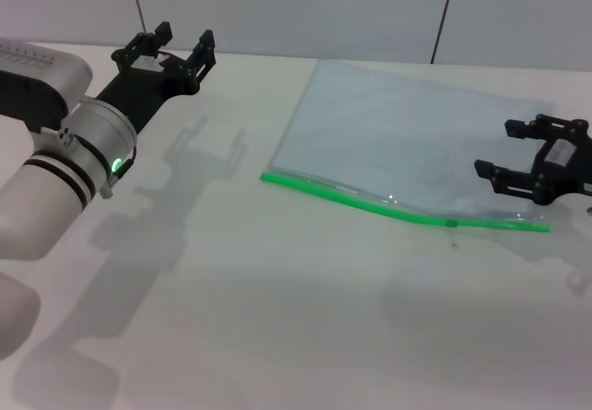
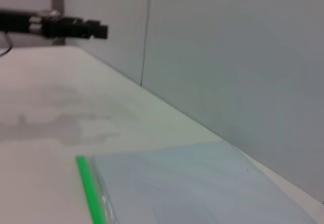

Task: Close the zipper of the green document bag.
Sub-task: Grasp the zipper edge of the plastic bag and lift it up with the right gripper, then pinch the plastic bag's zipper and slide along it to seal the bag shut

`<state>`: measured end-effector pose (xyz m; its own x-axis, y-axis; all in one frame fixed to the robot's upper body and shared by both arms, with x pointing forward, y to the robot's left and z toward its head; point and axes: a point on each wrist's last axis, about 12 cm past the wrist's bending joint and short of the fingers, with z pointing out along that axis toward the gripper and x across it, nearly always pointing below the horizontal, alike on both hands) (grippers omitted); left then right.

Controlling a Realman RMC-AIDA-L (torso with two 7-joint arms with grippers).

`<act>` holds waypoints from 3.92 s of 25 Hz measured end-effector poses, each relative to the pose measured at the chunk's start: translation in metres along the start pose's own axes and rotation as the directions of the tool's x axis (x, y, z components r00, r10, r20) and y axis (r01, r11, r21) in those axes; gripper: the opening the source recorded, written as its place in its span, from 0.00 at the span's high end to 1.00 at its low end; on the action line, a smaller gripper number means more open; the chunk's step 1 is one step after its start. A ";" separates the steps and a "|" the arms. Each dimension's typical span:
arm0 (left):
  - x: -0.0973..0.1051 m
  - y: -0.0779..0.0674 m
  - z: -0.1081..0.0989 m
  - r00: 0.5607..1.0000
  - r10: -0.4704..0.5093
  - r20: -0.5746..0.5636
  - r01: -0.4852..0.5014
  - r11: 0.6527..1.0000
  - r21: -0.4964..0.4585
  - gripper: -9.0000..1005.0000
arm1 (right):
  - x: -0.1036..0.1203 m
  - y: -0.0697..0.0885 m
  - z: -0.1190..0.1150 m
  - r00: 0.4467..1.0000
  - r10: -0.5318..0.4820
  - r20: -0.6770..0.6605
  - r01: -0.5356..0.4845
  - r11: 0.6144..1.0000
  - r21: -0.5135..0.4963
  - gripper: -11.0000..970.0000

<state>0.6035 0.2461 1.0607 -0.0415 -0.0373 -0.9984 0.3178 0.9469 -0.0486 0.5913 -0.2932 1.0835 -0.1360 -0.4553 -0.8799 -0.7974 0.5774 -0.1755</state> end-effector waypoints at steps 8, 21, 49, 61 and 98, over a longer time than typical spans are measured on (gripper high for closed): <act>0.001 0.001 -0.001 1.000 -0.001 -0.004 0.001 1.000 -0.003 0.37 | -0.009 0.011 -0.017 0.976 -0.182 -0.121 0.187 0.982 0.029 0.23; 0.002 0.002 -0.002 1.000 -0.024 -0.006 0.024 1.000 -0.009 0.37 | -0.009 0.027 -0.030 0.917 -0.336 -0.215 0.338 0.941 -0.032 0.24; 0.009 0.013 -0.009 0.999 -0.018 -0.039 0.017 0.999 -0.048 0.37 | -0.001 0.051 -0.003 0.674 -0.624 -0.396 0.655 0.752 -0.072 0.26; 0.008 0.012 -0.007 0.999 -0.016 -0.035 0.015 0.999 -0.043 0.37 | 0.004 0.050 0.016 0.651 -0.634 -0.417 0.686 0.727 -0.033 0.26; -0.006 -0.029 0.005 0.996 0.069 -0.053 -0.050 0.951 0.306 0.37 | -0.041 0.035 0.000 0.855 -0.462 -0.234 0.481 0.876 0.026 0.88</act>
<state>0.5992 0.2178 1.0676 -0.0696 0.0452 -0.9965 0.5939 0.8045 -0.0050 0.5685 -0.2541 1.1139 0.1144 -0.8151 -0.5679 -0.7489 0.3048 -0.5884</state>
